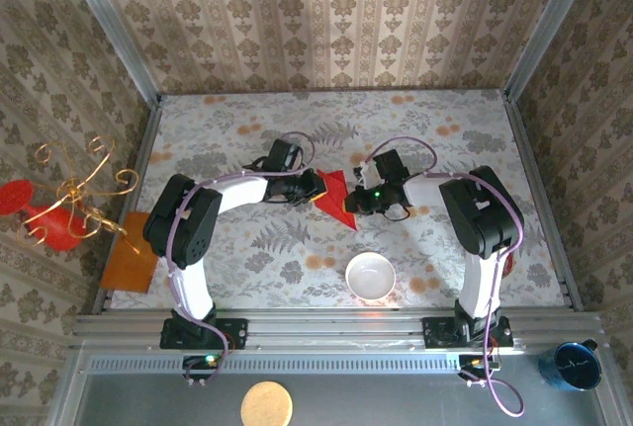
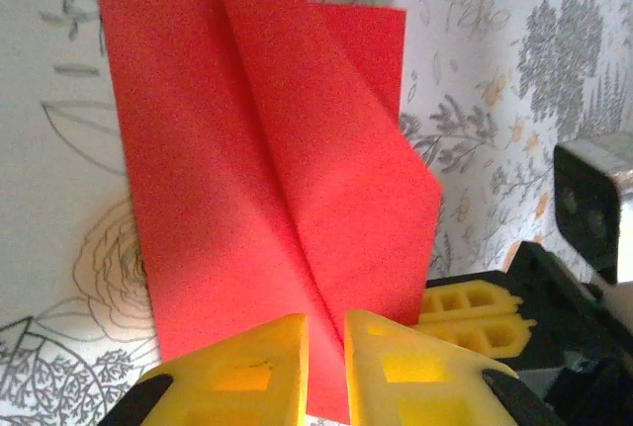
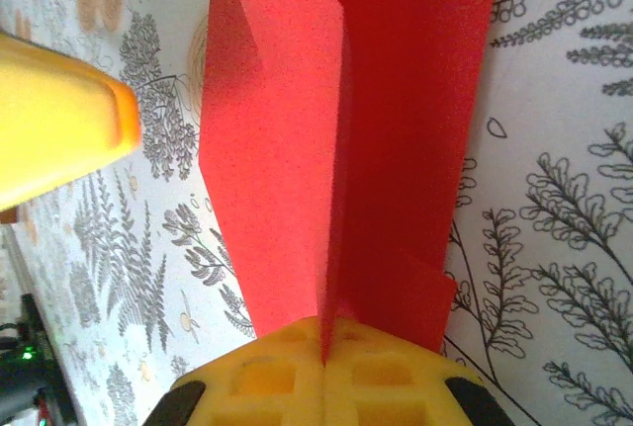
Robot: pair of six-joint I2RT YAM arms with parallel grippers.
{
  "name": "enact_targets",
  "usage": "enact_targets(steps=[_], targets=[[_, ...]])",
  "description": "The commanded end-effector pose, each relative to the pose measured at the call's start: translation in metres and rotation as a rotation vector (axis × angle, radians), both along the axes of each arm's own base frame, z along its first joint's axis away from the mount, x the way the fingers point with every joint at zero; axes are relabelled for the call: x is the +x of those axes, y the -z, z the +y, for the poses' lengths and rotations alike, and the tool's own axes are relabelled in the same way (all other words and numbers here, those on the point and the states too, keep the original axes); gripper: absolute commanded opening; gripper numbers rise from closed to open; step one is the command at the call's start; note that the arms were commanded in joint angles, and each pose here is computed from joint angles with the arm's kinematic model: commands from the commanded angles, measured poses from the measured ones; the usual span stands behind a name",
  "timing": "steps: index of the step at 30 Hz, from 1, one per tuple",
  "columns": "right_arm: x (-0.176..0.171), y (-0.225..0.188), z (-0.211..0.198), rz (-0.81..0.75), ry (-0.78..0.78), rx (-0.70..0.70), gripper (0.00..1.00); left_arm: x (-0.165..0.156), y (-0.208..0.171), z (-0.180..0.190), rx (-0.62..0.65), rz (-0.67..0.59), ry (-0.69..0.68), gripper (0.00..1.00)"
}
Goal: Fold a paper plane with a square sheet of paper (pick it up from the middle)
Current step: Fourth fold the wing at the center of the table.
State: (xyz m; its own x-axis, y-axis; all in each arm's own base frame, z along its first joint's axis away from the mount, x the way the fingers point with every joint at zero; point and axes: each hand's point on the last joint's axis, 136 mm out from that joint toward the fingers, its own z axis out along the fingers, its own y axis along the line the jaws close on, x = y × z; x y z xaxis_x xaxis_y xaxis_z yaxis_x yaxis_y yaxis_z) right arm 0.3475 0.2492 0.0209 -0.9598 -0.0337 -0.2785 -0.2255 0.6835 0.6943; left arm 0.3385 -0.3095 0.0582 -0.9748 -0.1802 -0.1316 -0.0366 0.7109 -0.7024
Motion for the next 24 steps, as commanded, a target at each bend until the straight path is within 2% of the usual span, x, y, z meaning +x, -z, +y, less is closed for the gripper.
enact_targets(steps=[1,16,24], targets=[[-0.001,-0.007,0.004,0.010,-0.004,0.083,0.05,-0.003,0.000,-0.009,-0.018,-0.003,0.002,0.18],[-0.004,-0.003,0.000,0.053,0.031,0.162,0.03,-0.015,0.033,-0.003,0.054,0.089,-0.012,0.22],[-0.009,0.004,-0.002,0.086,0.046,0.160,0.05,-0.015,0.029,-0.005,0.050,0.084,0.000,0.22]])
